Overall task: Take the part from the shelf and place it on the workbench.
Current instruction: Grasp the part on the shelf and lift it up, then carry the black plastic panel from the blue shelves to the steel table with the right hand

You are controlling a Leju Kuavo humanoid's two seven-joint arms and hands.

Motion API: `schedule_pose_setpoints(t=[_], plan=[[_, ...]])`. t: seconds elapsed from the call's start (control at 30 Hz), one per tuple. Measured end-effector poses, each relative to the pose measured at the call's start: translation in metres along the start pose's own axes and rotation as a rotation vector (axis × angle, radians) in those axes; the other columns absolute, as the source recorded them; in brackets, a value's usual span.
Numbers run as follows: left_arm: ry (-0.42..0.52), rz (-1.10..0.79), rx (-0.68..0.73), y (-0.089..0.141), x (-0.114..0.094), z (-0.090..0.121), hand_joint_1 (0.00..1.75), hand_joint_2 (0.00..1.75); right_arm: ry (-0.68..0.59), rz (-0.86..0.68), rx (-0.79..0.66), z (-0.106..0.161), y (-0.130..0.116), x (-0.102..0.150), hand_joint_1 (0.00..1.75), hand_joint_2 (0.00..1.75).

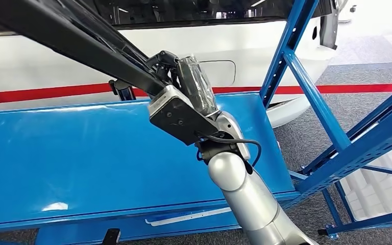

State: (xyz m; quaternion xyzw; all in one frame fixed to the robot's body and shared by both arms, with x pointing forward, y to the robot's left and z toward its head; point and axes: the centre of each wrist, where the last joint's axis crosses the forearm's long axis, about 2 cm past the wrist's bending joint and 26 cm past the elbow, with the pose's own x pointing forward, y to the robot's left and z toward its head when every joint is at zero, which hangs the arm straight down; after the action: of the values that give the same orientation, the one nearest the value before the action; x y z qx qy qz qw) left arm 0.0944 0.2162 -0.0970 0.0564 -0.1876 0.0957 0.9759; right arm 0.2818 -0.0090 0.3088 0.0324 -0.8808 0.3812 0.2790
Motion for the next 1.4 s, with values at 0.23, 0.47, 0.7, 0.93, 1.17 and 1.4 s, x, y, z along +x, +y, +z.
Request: schedule_pose_setpoints(t=[0.23, 0.47, 0.7, 0.93, 1.17, 1.4], plan=[[0.007, 0.003, 0.002, 0.000, -0.001, 0.000, 0.00, 1.75, 0.015, -0.002, 0.021, 0.003, 0.007, -0.001, 1.75, 1.75], [0.007, 0.003, 0.002, 0.000, -0.001, 0.000, 0.00, 1.75, 0.015, -0.002, 0.022, 0.003, 0.007, -0.001, 1.75, 1.75], [0.014, 0.013, 0.005, 0.001, -0.001, 0.000, 0.00, 1.75, 0.013, 0.007, 0.043, 0.002, 0.011, 0.001, 1.75, 1.75], [0.024, 0.052, 0.043, 0.008, -0.006, -0.001, 0.00, 1.75, -0.004, 0.006, 0.089, -0.006, 0.023, 0.015, 1.75, 1.75], [0.025, 0.091, 0.052, 0.011, -0.010, -0.001, 0.00, 1.75, -0.010, 0.007, 0.108, -0.008, 0.027, 0.019, 1.75, 1.75], [0.029, 0.112, 0.046, 0.012, -0.012, 0.000, 0.00, 1.75, 0.012, -0.004, 0.123, -0.004, 0.034, 0.016, 1.75, 1.75]])
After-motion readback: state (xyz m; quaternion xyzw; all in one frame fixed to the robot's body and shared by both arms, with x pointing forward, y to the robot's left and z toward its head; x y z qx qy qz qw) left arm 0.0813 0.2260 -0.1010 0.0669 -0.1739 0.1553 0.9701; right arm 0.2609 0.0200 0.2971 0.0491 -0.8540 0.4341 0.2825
